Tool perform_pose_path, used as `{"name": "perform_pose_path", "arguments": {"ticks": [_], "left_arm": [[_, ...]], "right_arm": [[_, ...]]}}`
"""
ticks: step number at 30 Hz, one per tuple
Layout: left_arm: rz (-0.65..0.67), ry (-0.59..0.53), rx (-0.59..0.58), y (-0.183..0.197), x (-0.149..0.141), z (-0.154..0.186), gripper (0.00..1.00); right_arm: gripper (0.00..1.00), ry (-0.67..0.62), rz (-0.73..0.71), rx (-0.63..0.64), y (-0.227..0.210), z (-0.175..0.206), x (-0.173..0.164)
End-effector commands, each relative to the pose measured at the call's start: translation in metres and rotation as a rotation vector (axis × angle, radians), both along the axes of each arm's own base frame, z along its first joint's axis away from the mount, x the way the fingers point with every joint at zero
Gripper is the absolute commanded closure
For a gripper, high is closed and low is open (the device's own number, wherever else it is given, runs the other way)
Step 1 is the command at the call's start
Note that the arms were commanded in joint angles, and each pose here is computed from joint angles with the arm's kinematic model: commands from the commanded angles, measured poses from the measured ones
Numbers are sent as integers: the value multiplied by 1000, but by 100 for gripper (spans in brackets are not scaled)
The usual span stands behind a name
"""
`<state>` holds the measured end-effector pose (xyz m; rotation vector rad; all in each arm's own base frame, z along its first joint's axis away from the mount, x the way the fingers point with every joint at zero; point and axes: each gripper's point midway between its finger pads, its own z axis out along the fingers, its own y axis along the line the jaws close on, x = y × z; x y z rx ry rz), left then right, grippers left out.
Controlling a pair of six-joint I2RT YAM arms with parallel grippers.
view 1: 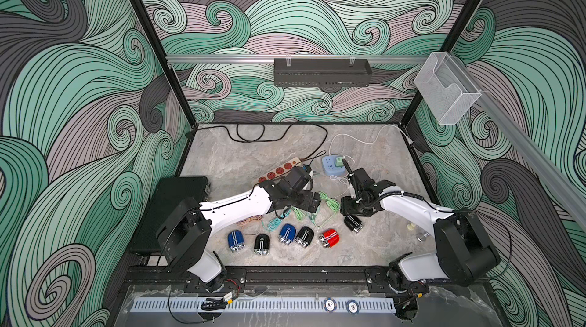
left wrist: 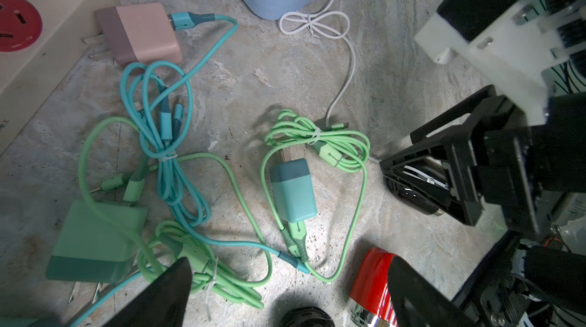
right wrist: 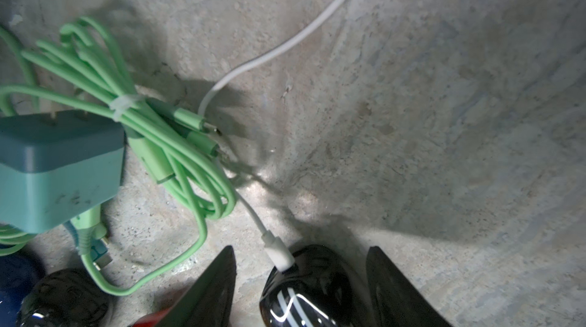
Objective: Unplug the electric shaver
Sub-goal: Adjust the electric shaver at the center of the board.
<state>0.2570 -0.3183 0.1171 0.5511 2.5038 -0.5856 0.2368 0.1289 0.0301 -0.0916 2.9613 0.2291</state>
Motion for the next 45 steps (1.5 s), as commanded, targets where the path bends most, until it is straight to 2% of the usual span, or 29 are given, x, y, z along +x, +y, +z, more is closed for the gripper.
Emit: {"name": "perform_pose_path", "arguments": {"ticks": [1, 12, 16, 22, 27, 29, 32, 37, 41, 45], "left_arm": [[4, -28, -6, 0, 2, 5, 5], [0, -36, 3, 0, 2, 4, 5], [0, -39, -2, -1, 3, 6, 5], [-13, -35, -8, -3, 2, 7, 5], [-18, -43, -10, -8, 7, 8, 5], [-42, -50, -7, -15, 10, 8, 5], [-82, -49, -7, -27, 15, 8, 5], [-167, -17, -52, -46, 8, 2, 5], [-165, 5, -45, -46, 2, -3, 5], [-137, 11, 0, -47, -6, -11, 7]], "right_arm": [[34, -2, 17, -76, -5, 0, 4], [33, 20, -1, -149, -7, -16, 9], [40, -6, -89, -180, -19, -15, 15], [53, -28, -287, -18, -35, -18, 23], [57, -32, -365, -1, -54, -18, 27], [59, -49, -371, 47, -50, -13, 31], [60, -77, -370, 146, -35, -4, 38], [61, -72, -402, 214, -30, 11, 36], [57, -94, -436, 229, -34, 28, 28], [56, -189, -399, 261, -34, 52, 27]]}}
